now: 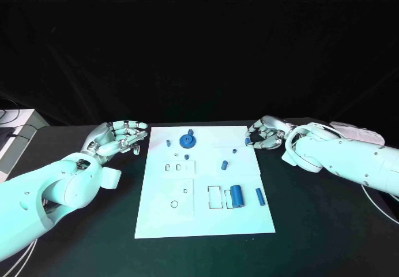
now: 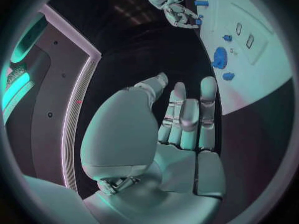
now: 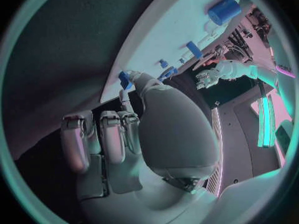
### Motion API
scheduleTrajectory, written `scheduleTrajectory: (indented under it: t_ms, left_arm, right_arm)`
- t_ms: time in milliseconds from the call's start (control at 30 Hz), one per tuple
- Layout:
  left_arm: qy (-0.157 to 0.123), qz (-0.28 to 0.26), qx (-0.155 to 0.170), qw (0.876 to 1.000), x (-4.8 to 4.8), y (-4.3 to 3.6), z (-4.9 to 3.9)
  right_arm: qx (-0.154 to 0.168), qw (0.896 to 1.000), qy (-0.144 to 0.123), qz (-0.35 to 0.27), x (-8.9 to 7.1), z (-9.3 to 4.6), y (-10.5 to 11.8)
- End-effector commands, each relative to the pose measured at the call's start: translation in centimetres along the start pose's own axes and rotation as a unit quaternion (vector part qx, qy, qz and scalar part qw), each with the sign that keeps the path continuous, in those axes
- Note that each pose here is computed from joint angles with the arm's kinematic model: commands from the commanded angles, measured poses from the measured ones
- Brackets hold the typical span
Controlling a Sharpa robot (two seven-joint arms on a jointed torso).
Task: Assemble the parts on the task board
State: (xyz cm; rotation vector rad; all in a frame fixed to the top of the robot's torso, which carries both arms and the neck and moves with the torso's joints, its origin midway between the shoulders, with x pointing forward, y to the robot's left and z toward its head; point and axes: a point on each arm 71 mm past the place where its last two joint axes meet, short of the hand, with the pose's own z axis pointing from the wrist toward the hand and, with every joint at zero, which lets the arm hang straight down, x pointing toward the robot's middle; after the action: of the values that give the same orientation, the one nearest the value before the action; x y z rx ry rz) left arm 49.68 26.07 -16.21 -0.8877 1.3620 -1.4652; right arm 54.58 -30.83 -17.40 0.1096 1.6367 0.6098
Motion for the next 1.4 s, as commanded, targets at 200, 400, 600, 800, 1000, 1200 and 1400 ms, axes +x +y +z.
scheduleTrajectory:
  t_ms: [200, 400, 600, 800, 1000, 1200, 1400]
  left_arm:
    - [0.008, -0.001, 0.001, 1.000, 0.15, -0.02, 0.02]
    - [0.007, -0.001, 0.001, 1.000, 0.12, -0.02, 0.01]
    - [0.007, 0.000, 0.001, 1.000, 0.08, -0.01, 0.00]
    - [0.006, 0.000, 0.000, 1.000, 0.06, -0.01, -0.01]
    - [0.007, 0.000, 0.000, 1.000, 0.08, 0.00, 0.01]
    - [0.002, 0.001, 0.000, 1.000, 0.00, -0.01, 0.00]
    - [-0.001, 0.002, -0.002, 1.000, -0.01, 0.02, 0.00]
  right_arm:
    - [-0.006, 1.000, 0.015, -0.004, 0.4, 0.1, 0.2]
    - [-0.005, 1.000, 0.020, -0.007, 0.5, 0.2, 0.3]
    - [-0.004, 1.000, 0.015, -0.013, 0.5, 0.3, 0.3]
    - [-0.004, 1.000, -0.013, -0.027, 0.2, 0.5, 0.5]
    - [-0.008, 0.998, -0.041, -0.041, 0.0, 0.5, 0.9]
    - [-0.019, 0.996, -0.073, -0.044, -0.2, 0.4, 1.8]
    - [-0.026, 0.995, -0.089, -0.039, -0.7, 0.4, 3.7]
